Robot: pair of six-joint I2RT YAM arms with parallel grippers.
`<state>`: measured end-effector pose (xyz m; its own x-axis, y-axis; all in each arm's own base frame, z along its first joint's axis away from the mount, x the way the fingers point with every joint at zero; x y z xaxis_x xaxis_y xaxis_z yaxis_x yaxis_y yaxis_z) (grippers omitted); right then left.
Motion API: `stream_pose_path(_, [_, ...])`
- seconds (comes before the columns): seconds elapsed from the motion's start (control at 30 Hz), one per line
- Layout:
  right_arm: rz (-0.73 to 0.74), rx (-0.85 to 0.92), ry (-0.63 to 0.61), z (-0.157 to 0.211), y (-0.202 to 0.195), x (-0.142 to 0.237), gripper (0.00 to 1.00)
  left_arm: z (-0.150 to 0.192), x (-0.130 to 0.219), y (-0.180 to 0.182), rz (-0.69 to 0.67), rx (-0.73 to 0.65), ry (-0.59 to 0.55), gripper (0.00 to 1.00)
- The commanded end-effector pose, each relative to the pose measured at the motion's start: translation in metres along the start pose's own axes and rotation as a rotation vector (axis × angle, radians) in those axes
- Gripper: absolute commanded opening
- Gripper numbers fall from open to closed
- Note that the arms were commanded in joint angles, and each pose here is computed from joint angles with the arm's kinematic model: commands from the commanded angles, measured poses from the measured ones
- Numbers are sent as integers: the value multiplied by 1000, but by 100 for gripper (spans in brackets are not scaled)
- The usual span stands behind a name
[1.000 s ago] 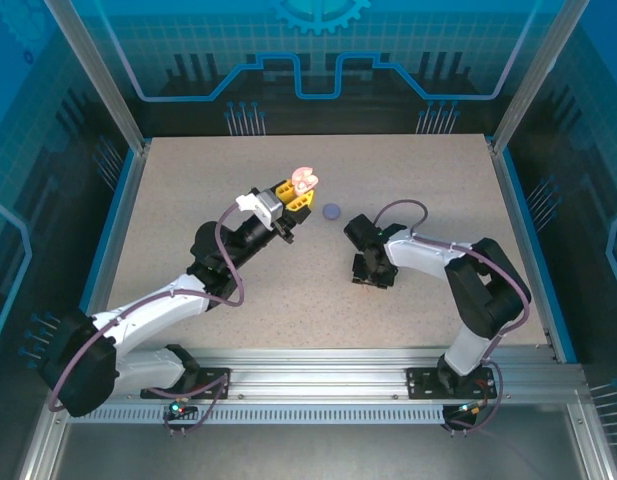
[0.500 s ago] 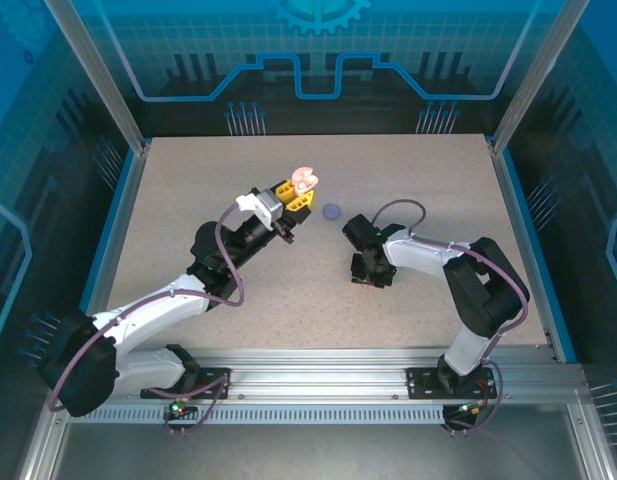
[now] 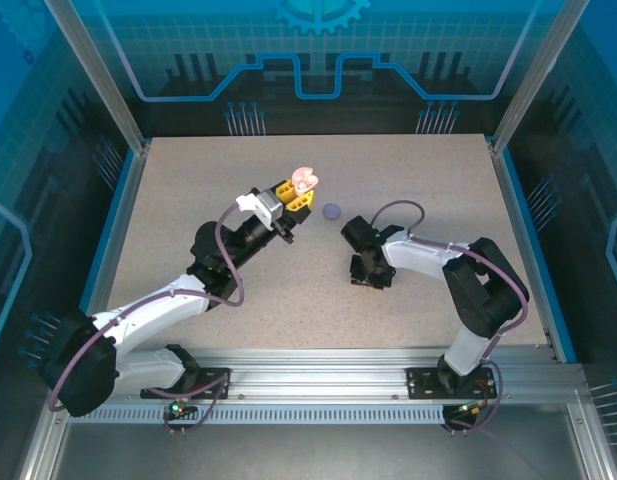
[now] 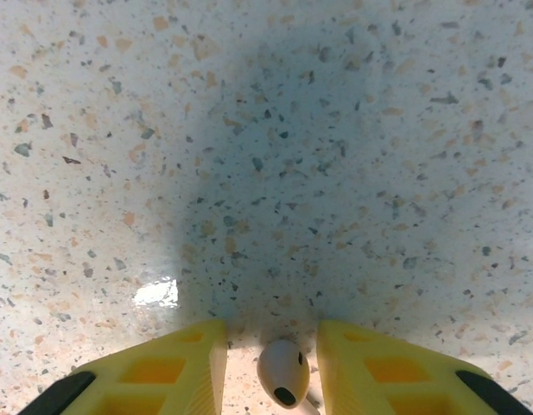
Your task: Insert the wireless bluetooth earbuds into the charging case
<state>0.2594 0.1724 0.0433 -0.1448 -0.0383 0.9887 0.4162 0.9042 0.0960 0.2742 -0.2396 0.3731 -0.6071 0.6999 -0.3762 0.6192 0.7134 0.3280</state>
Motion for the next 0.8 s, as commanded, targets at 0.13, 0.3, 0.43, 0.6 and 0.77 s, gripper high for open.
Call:
stream_pose_path(0.13, [22,-3,13,9,-6,-3,28,-8,3,0,-11,-12,-28,0])
stream_pose_path(0.3, [5,-4,15,10,-4,-2,18,-8,3,0,-10,-8,-27,0])
stream_pose_path(0.43, [-24,-2,2,7,0,6,11,-8,3,0,-7,-3,-26,0])
stream_pose_path(0.6, [-90,-3,-38,1,8,26,8,-8,3,0,-7,-1,-25,0])
stream_pose_path(0.77, [-167,-4,-94,-8,13,52,9,-8,3,-1,-6,3,-23,0])
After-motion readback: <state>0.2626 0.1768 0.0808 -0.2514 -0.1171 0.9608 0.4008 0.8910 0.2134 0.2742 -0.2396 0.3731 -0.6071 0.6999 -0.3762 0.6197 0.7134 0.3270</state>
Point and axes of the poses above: each hand's point on the last joint's axis, 136 mm out from that joint toward the fingers, its own x axis back along the fingers, its own y axis along the line the jaws close on, z = x × y, the point moved 3 cm from there along x, back along the fingers, and after that the axes turned 12 degrees about -x, right-handed, at the moved point
